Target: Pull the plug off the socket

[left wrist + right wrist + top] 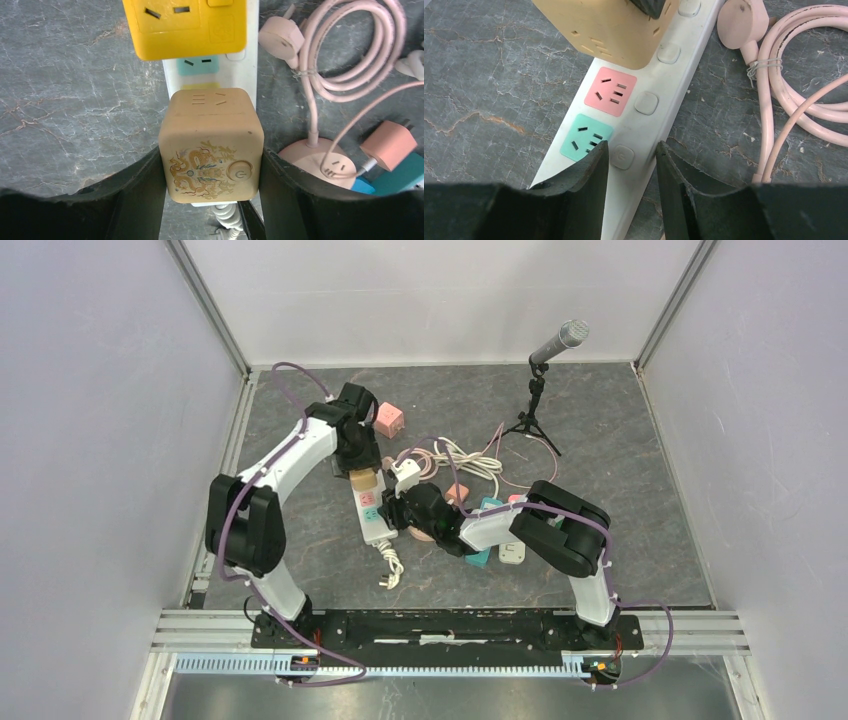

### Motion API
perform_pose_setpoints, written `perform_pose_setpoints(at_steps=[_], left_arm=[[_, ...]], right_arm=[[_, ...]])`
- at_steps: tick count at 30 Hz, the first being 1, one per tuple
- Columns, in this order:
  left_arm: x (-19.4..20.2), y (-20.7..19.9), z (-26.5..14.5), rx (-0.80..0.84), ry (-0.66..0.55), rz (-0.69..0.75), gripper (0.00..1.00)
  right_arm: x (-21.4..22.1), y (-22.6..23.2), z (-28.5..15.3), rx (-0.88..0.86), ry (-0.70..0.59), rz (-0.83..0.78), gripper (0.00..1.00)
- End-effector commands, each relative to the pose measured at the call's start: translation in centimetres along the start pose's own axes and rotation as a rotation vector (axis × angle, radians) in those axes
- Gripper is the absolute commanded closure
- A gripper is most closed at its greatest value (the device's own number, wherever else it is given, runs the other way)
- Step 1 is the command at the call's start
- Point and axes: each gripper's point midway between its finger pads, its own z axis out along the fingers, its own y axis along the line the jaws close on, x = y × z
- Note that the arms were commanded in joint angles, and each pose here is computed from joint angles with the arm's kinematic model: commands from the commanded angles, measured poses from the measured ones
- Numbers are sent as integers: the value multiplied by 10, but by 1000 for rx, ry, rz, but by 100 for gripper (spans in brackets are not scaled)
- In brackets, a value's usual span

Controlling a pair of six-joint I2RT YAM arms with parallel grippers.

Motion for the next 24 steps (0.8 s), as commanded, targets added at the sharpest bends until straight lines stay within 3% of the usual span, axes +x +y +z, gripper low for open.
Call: perform_pose_setpoints(at_steps=[1, 8, 15, 20, 24], left_arm=[[-17, -8, -47, 106, -101, 4, 65], [1, 40, -68, -20, -148, -11, 64], [44, 96, -59, -187, -197, -163, 58], [62, 106, -56, -180, -219, -223, 58], [79, 106, -43, -188, -145, -201, 56]], right_arm=[[48, -20, -5, 59, 125, -39, 56], [45, -19, -9, 49, 108, -29, 56], [45, -17, -8, 40, 103, -13, 55], [47, -14, -5, 26, 109, -1, 56], [47, -13, -5, 22, 106, 4, 55]])
